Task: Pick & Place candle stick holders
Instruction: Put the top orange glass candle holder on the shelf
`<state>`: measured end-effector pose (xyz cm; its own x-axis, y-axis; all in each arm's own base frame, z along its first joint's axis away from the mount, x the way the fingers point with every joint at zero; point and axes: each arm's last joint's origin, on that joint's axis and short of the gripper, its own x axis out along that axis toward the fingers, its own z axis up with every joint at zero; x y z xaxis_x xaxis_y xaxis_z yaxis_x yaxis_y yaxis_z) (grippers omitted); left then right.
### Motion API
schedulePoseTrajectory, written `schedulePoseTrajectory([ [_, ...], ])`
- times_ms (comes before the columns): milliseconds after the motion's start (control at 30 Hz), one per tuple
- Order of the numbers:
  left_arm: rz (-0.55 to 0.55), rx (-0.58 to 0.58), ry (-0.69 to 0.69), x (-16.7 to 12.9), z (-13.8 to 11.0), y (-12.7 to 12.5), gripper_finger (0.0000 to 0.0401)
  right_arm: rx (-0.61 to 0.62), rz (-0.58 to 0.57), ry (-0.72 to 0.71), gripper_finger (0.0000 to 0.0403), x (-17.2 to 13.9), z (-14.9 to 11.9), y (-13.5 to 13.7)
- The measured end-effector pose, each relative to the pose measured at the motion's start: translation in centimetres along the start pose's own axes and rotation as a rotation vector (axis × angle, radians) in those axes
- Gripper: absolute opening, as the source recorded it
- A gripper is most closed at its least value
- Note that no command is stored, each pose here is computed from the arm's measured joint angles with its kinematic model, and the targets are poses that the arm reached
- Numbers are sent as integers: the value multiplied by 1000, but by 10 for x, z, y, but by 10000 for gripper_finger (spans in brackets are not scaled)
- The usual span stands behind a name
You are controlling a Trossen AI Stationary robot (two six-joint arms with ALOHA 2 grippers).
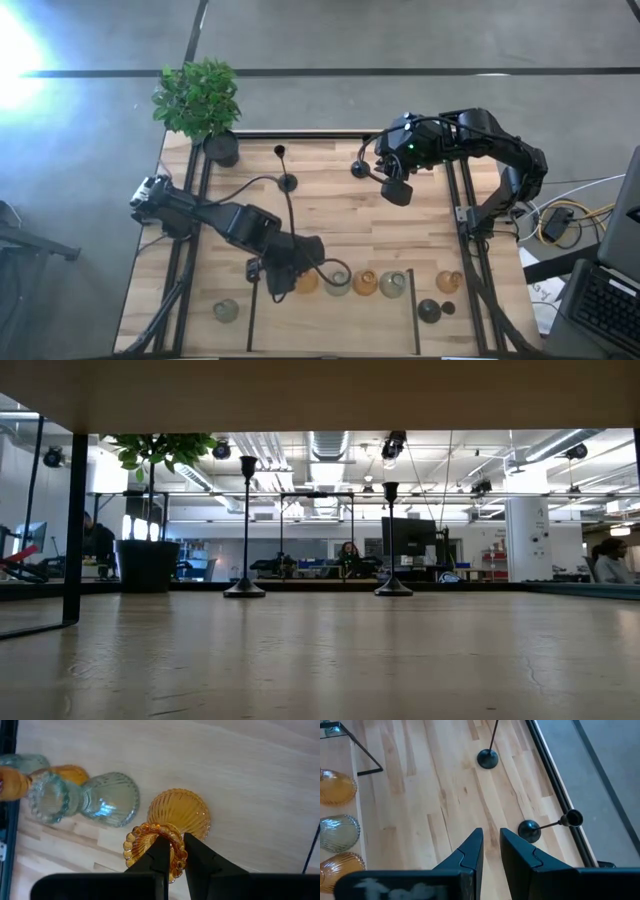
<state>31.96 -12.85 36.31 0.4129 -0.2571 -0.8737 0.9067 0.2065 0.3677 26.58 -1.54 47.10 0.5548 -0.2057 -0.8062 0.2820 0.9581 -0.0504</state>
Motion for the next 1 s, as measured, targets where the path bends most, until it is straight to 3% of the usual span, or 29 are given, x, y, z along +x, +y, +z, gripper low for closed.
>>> schedulePoseTrajectory([
  [633,19,32,-17,5,1,4,36,2,1,2,56,0,0,0],
  [833,15,24,-10,5,0,5,73,2,1,2,56,0,0,0],
  [1000,30,-2,-2,5,0,6,76,1,1,3,56,0,0,0],
])
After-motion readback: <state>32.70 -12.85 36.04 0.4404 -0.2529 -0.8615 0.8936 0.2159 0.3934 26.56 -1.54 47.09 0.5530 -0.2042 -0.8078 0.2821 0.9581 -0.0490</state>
